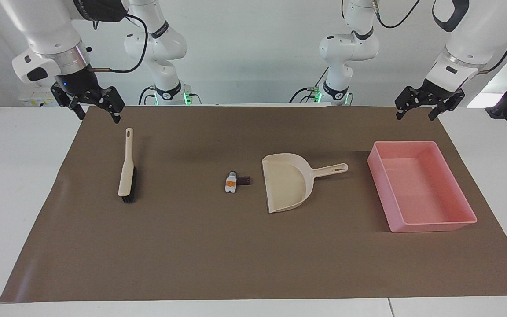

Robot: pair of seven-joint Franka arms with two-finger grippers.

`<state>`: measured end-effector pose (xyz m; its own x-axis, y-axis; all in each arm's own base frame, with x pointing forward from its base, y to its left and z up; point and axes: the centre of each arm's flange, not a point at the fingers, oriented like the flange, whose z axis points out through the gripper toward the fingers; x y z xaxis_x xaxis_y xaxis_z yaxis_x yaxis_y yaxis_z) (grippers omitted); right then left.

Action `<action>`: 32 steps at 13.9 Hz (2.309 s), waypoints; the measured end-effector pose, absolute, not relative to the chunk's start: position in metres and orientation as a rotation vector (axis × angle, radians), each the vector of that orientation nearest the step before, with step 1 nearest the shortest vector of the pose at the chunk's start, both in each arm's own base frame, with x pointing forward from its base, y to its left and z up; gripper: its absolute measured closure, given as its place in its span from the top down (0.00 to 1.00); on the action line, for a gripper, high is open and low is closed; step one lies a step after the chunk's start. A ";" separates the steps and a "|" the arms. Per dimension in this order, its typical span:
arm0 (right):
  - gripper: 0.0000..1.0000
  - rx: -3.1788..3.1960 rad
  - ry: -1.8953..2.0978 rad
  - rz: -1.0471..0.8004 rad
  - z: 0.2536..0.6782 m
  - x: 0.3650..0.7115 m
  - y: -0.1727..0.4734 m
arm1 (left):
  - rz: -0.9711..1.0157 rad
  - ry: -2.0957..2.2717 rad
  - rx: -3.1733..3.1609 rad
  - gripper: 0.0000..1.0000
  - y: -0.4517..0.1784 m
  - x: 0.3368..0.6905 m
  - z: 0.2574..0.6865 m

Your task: Clean e-waste and dump in bin

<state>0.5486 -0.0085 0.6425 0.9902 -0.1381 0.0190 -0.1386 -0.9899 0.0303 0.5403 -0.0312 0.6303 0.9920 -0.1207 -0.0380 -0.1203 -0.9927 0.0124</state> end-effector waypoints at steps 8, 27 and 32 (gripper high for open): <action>1.00 3.102 -0.216 0.025 0.642 0.549 -0.008 | -0.062 -0.199 3.125 1.00 -0.035 0.540 0.630; 1.00 3.140 0.007 -0.083 0.406 0.452 -0.055 | 0.030 -1.839 2.544 1.00 -0.169 0.528 0.547; 1.00 3.149 0.082 -0.138 0.355 0.436 -0.075 | -0.126 -2.051 2.419 1.00 -0.226 0.526 0.456</action>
<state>0.4363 -0.0749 0.3551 0.9948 0.0524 -0.0872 0.0514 -0.9986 -0.0136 0.5260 -0.2258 0.4560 0.1623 -0.9834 -0.0814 -0.9860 -0.1649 0.0264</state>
